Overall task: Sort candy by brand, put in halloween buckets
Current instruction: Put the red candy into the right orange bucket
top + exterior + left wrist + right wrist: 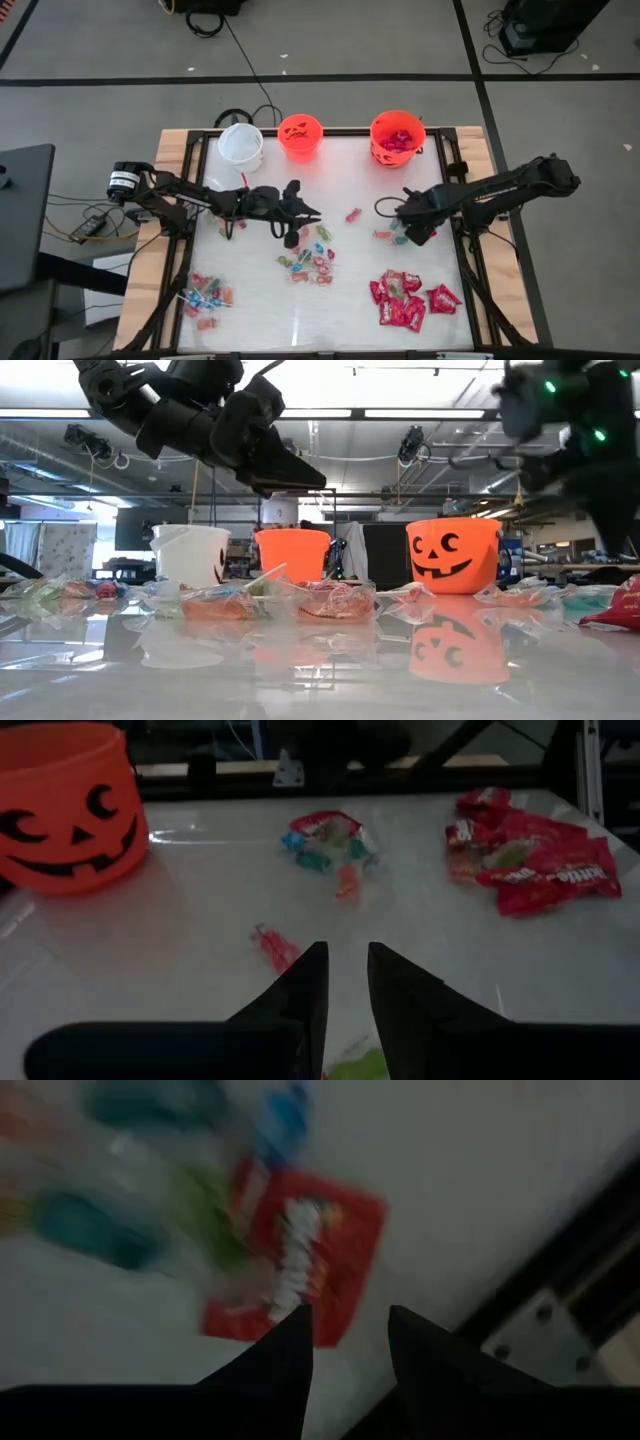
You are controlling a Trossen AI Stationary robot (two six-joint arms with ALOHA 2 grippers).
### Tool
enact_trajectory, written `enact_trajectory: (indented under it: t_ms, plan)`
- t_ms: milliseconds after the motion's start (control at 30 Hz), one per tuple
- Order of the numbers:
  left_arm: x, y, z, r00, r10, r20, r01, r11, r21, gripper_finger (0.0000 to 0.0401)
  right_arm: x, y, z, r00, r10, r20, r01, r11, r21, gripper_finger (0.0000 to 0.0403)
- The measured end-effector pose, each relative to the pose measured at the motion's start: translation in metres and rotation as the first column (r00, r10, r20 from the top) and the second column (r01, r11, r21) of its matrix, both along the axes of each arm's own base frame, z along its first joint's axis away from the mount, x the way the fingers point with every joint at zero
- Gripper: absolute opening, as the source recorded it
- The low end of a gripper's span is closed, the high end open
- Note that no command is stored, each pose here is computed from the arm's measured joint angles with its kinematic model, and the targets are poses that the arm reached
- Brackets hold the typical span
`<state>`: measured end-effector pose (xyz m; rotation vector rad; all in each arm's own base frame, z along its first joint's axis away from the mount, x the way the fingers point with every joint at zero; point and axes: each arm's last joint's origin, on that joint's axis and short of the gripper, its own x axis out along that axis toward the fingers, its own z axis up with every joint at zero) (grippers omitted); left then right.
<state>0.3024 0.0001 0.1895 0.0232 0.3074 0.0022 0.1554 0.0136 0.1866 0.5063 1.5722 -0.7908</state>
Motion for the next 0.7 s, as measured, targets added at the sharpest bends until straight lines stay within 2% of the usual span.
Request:
enact_trajectory:
  t_ms: [100,300,500,700]
  plan:
    - [0.000,0.000,0.002,1.000,0.000,0.017,0.000,1.000,0.001,0.0080,-0.007,0.000,-0.015,0.999,-0.042,-0.024,0.042,0.999,0.022,0.0144]
    - [0.000,0.000,0.001,1.000,-0.001,0.011,0.001,1.000,0.003,0.0080,-0.004,0.002,-0.025,0.999,-0.027,0.034,0.024,0.996,0.084,0.0157]
    - [-0.001,0.000,-0.002,1.000,0.001,-0.020,-0.001,1.000,0.004,0.0080,-0.008,0.002,-0.043,0.997,-0.007,0.076,-0.001,0.995,0.100,0.0206]
    - [-0.001,0.000,-0.002,1.000,0.015,-0.021,-0.014,1.000,0.009,0.0080,-0.011,-0.001,-0.056,0.988,-0.097,0.121,0.083,0.990,0.115,0.0243]
